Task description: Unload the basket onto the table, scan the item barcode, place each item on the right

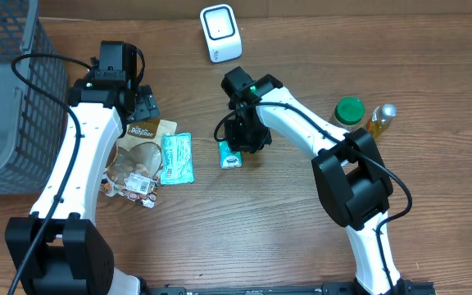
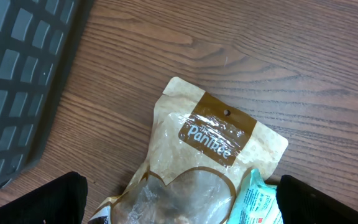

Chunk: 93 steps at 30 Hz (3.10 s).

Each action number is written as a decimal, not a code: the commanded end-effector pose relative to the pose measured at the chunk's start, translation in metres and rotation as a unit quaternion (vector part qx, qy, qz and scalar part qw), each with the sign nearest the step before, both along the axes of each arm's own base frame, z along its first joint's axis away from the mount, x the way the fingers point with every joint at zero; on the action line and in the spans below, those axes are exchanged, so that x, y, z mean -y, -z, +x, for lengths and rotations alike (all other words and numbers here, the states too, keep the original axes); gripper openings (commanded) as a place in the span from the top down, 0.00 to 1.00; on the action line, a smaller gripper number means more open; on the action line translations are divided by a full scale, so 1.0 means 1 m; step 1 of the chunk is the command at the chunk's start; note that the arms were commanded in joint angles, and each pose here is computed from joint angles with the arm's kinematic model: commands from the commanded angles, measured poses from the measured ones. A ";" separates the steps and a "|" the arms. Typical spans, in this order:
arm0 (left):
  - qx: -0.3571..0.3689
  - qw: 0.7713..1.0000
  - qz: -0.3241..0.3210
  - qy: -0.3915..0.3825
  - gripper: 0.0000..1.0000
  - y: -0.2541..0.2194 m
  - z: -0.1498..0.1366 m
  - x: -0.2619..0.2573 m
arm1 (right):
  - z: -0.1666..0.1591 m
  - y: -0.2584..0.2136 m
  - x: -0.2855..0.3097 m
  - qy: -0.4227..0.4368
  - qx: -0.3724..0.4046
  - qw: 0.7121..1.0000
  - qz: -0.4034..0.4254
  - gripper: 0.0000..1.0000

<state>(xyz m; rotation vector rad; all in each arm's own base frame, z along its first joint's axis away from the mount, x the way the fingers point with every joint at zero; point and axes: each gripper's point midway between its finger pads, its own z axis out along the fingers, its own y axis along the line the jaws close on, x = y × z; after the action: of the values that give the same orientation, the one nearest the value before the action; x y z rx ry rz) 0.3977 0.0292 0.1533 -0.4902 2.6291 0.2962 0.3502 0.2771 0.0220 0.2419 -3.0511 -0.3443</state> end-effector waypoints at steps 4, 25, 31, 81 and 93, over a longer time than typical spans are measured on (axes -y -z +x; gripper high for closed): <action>-0.002 1.000 0.005 0.002 0.00 0.002 0.002 0.002 | 0.003 -0.015 -0.002 0.007 0.008 1.000 0.017 0.79; -0.002 1.000 0.005 0.002 0.00 0.002 0.002 0.001 | 0.009 -0.027 0.006 0.016 0.010 1.000 0.025 0.76; -0.002 1.000 0.005 0.003 0.00 0.002 0.002 0.002 | 0.008 -0.028 0.005 0.016 0.008 0.999 0.027 0.78; -0.002 1.000 0.005 0.003 0.00 0.002 0.002 0.002 | -0.002 -0.026 0.011 0.068 -0.011 0.998 0.006 0.77; -0.002 1.000 0.005 0.003 0.00 0.002 0.002 0.002 | -0.002 -0.020 0.012 0.078 -0.012 0.997 0.004 0.78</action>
<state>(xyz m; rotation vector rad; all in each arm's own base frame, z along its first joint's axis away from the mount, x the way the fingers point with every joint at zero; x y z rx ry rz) 0.3977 0.0291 0.1533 -0.4897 2.6291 0.2961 0.3487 0.2669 0.0322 0.0204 -3.0287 -0.3570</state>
